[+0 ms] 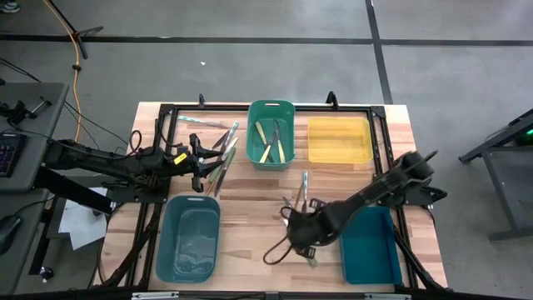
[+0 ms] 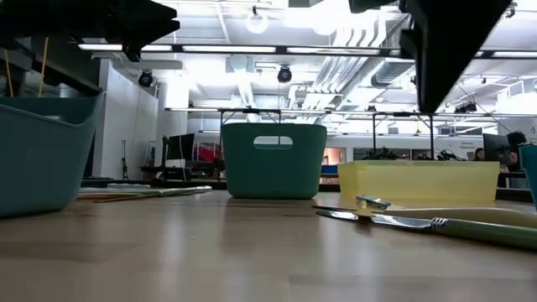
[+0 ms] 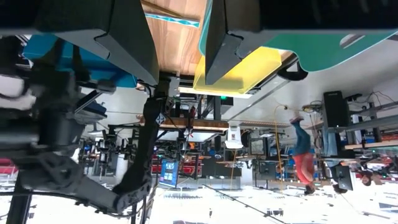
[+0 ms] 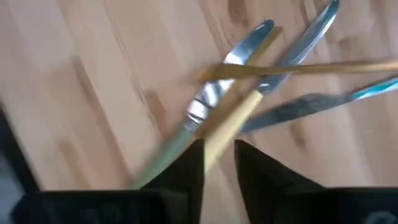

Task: Sort silverware by color (type)
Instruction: Put the yellow knife into the green bin

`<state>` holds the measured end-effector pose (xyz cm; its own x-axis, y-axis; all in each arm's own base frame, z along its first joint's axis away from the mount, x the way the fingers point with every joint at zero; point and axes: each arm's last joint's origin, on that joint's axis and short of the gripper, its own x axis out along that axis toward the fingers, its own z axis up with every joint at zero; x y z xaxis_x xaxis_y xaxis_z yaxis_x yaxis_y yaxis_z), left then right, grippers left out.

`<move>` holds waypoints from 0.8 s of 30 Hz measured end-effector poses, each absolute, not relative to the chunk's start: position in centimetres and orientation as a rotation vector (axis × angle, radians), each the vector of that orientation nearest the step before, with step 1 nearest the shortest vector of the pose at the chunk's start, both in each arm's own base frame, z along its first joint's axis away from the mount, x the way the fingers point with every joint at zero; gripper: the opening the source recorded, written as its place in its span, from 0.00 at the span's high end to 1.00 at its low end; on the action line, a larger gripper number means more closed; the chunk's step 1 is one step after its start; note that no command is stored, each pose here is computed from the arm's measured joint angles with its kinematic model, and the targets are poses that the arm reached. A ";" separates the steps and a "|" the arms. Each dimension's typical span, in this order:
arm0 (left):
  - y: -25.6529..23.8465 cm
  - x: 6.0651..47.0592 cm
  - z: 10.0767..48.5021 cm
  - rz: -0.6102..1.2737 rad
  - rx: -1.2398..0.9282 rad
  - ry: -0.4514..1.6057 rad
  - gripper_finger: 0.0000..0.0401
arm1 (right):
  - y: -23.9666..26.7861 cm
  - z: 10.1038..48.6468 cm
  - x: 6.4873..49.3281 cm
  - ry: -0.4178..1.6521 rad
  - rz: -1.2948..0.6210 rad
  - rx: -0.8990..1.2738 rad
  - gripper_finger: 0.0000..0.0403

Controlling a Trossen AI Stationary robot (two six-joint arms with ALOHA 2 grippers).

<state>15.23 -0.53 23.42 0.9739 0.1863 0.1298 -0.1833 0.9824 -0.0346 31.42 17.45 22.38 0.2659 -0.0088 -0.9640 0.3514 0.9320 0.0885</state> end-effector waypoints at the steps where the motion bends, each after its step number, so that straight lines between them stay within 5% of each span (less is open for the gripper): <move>1: -0.5 15.2 23.4 0.187 -0.022 -0.133 0.68 | 17.2 22.1 31.1 1.252 -0.274 0.381 0.76; 10: -0.5 15.2 23.4 0.187 -0.022 -0.133 0.68 | 16.0 18.7 30.0 1.241 -0.437 0.662 0.59; 24: -0.5 15.2 23.3 0.187 -0.019 -0.122 0.68 | 16.2 16.0 31.0 1.267 -0.460 0.675 0.58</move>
<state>15.24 -0.53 23.32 0.9752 0.1865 0.1195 -0.1842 0.9824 -0.0302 30.99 16.19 15.96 0.2510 0.0479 -0.9668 0.6570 0.7251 0.2065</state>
